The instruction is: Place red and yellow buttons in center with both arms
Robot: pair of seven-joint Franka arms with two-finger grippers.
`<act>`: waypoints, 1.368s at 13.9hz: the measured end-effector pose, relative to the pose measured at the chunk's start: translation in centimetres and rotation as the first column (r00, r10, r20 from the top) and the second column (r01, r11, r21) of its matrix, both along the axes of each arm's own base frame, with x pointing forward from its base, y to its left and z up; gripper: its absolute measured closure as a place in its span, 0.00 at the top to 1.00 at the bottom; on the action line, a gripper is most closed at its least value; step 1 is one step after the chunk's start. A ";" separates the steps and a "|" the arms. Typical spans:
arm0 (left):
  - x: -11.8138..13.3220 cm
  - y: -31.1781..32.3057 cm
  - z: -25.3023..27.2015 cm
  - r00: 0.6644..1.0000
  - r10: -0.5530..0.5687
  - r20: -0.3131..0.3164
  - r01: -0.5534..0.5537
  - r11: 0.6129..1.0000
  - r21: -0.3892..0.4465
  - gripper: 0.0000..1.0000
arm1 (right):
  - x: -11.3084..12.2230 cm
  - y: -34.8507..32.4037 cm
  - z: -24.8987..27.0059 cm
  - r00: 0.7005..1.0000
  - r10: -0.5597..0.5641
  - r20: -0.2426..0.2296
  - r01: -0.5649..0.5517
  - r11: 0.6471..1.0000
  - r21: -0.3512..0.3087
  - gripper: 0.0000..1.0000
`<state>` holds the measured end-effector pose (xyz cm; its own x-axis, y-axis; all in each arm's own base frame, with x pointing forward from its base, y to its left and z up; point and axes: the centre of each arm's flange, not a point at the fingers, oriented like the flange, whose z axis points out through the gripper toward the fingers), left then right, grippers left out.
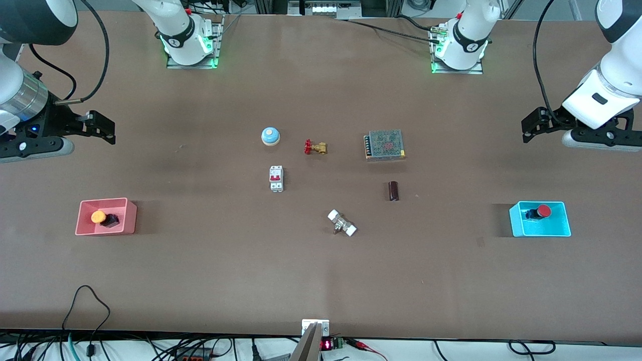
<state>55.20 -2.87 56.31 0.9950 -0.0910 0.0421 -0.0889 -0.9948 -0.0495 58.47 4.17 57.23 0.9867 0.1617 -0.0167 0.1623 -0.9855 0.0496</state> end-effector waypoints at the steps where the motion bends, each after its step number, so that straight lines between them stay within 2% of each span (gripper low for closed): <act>1: 0.0 0.0 0.0 1.000 0.001 0.000 -0.001 1.000 0.000 1.00 | 0.0 -0.1 0.0 1.000 -0.001 0.000 0.001 1.000 0.000 1.00; 7: 0.1 0.4 -0.1 1.000 0.008 -0.001 -0.008 1.000 0.000 1.00 | 0.1 0.1 -0.5 1.000 0.002 -0.010 -0.002 1.000 0.000 1.00; 12: 0.0 0.5 -0.1 1.000 0.009 -0.009 -0.009 1.000 0.000 1.00 | 1.2 0.1 -3.5 0.998 0.002 -0.057 -0.002 1.000 -0.001 1.00; 16: -0.1 0.5 -0.3 1.000 0.010 -0.020 -0.010 1.000 0.001 1.00 | 2.6 -0.1 -7.7 0.994 0.008 -0.113 -0.008 1.000 -0.002 1.00; 19: 0.0 0.5 -0.4 1.000 0.010 -0.023 -0.010 1.000 0.001 1.00 | 4.4 -1.8 -10.4 0.994 0.057 -0.093 -0.057 0.998 0.003 1.00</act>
<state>55.21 -2.38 55.89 0.9965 -0.0813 0.0187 -0.0803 -0.9956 -0.0487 62.83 2.38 46.82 0.9701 0.2174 -0.1083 0.2219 -0.9746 0.0312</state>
